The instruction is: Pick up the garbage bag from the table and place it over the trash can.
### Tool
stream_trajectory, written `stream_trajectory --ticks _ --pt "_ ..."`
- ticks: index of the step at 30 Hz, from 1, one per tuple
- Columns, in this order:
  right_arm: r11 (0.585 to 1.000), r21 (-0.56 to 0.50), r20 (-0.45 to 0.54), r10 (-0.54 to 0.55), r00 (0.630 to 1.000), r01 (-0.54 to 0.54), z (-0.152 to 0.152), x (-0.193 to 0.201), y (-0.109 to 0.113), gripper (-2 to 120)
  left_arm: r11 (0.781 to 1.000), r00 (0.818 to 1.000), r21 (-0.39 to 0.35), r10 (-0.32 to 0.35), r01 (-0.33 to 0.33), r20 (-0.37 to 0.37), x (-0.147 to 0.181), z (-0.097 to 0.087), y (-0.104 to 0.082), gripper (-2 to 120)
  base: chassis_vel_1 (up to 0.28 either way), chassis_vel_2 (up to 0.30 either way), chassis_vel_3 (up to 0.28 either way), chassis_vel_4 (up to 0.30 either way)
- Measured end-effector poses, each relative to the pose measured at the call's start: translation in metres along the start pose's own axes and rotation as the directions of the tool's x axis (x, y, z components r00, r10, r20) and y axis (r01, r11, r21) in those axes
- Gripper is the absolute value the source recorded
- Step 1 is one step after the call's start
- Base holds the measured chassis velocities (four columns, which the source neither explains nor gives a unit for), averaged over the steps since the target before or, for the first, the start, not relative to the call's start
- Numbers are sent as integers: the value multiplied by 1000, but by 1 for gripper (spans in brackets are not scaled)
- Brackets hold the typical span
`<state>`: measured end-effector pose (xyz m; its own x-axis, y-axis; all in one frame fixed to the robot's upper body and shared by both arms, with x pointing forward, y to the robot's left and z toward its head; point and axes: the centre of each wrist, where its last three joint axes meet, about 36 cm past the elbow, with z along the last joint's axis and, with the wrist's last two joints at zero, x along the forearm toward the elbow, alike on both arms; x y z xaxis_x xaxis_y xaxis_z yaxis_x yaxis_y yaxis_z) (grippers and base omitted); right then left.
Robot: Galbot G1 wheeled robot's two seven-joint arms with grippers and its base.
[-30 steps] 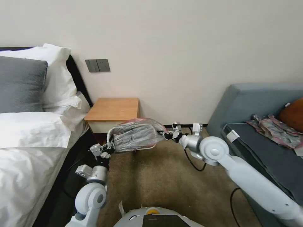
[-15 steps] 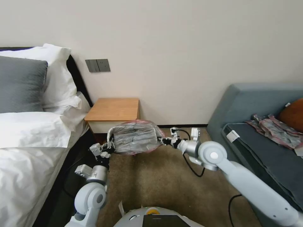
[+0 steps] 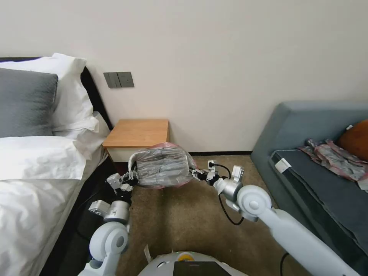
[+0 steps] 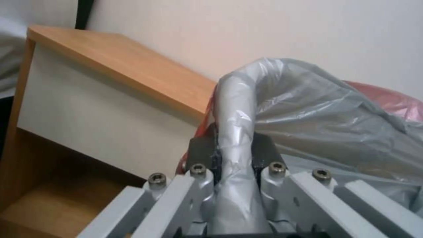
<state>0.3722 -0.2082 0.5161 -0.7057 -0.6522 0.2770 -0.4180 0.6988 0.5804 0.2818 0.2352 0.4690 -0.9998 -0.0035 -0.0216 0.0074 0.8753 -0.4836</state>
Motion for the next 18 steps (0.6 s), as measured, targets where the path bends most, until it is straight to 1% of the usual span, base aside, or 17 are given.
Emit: stream_trajectory --ticks 2,3,4,5,7,8,11,12,13,14,15,18 --pt "1000 -7 30 -6 1000 6 2 0 2 58 1000 1000 1 -2 2 2 0 0 1 7 0 0 0 0" --pt "1000 -4 40 -8 999 8 3 0 3 59 1000 1000 1 -3 3 2 0 -1 1 7 0 0 0 0" --pt "1000 4 62 -11 998 10 2 0 5 68 1000 1000 1 -6 6 3 0 -1 1 7 0 0 0 0" --pt "1000 4 62 -11 998 10 2 0 5 68 1000 1000 1 -6 6 3 0 -1 1 7 0 0 0 0" --pt "1000 21 82 -8 997 6 2 1 6 73 1000 1000 2 -8 8 2 -1 0 2 7 0 0 0 0" --pt "1000 32 97 -5 995 2 1 2 7 80 1000 1000 3 -9 9 1 -1 0 2 7 0 0 0 0" --pt "1000 32 97 -5 995 2 1 2 7 80 1000 1000 3 -9 9 1 -1 0 2 7 0 0 0 0" --pt "999 39 135 -36 990 31 -2 6 7 92 1000 1000 5 -14 14 -2 -1 1 3 7 0 0 0 0" --pt "997 37 158 -72 985 67 -3 8 8 97 1000 1000 6 -16 16 -4 -1 2 3 7 0 0 0 0" --pt "997 37 158 -72 985 67 -3 8 8 97 1000 1000 6 -16 16 -4 -1 2 3 7 0 0 0 0" --pt "995 35 169 -94 981 89 -4 9 8 99 1000 1000 7 -17 17 -6 -1 2 3 7 0 0 0 0" --pt "981 24 206 -194 959 194 -5 8 2 100 1000 1000 9 -21 21 -9 -1 3 3 7 0 0 0 0"
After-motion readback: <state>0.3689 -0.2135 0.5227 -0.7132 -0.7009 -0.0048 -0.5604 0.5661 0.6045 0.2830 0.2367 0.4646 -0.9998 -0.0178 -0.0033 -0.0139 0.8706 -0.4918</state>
